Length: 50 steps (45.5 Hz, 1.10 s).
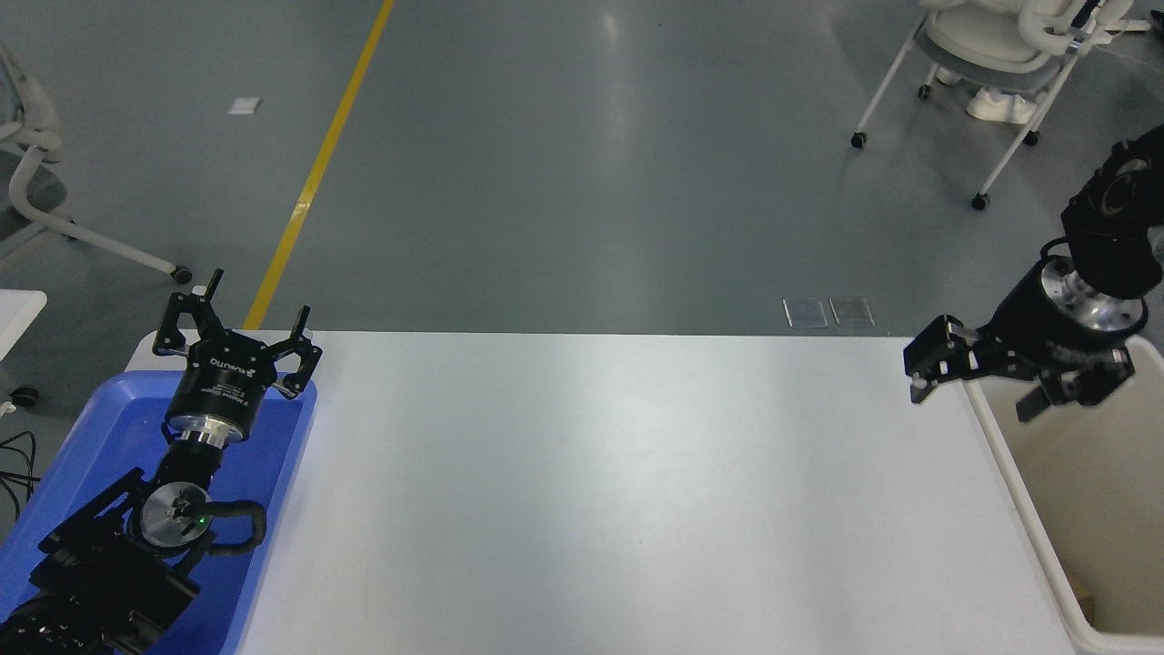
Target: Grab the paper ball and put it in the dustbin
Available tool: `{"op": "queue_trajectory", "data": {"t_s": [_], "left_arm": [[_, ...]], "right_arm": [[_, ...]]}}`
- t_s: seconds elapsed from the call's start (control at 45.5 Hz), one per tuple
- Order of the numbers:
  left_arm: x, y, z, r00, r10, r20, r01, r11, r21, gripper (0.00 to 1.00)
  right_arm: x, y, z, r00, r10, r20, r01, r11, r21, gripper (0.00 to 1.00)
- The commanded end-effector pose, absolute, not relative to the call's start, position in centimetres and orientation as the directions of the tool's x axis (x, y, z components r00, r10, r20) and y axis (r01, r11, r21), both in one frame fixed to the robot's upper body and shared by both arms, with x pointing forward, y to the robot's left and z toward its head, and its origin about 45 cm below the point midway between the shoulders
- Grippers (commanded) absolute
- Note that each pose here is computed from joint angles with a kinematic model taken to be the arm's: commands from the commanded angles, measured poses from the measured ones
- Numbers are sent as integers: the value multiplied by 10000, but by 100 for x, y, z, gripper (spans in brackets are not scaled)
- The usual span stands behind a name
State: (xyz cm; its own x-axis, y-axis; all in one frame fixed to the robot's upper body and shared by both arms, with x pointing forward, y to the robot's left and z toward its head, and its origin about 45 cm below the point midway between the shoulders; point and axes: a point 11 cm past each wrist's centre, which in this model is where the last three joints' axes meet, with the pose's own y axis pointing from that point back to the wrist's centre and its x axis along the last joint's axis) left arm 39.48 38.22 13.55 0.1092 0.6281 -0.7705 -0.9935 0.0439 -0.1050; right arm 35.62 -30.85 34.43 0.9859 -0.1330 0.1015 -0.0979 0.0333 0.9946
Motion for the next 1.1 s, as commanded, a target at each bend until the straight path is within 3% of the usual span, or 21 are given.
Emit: {"op": "queue_trajectory", "data": {"t_s": [0.0,0.242,1.077], "left_arm": [[3952,3819,1358,1092,6289,-7697,-9935,447,-1045,100],[3957,3815,1364,1120,6284,-7698,-9932,472,-1061,100],[3957,3814,1363,1120,6284,-7698,-9933,484,-1051,100]], "right_arm": [[3547,-2792,3859,9837,-834,1595,-1598,27,9871,100],[3553,-2583,3980,9822,-536,1800,-1804,-16,9836,100],[3570,-2567,3978,9819,-506,1824,-1827,-7,9832,100]]}}
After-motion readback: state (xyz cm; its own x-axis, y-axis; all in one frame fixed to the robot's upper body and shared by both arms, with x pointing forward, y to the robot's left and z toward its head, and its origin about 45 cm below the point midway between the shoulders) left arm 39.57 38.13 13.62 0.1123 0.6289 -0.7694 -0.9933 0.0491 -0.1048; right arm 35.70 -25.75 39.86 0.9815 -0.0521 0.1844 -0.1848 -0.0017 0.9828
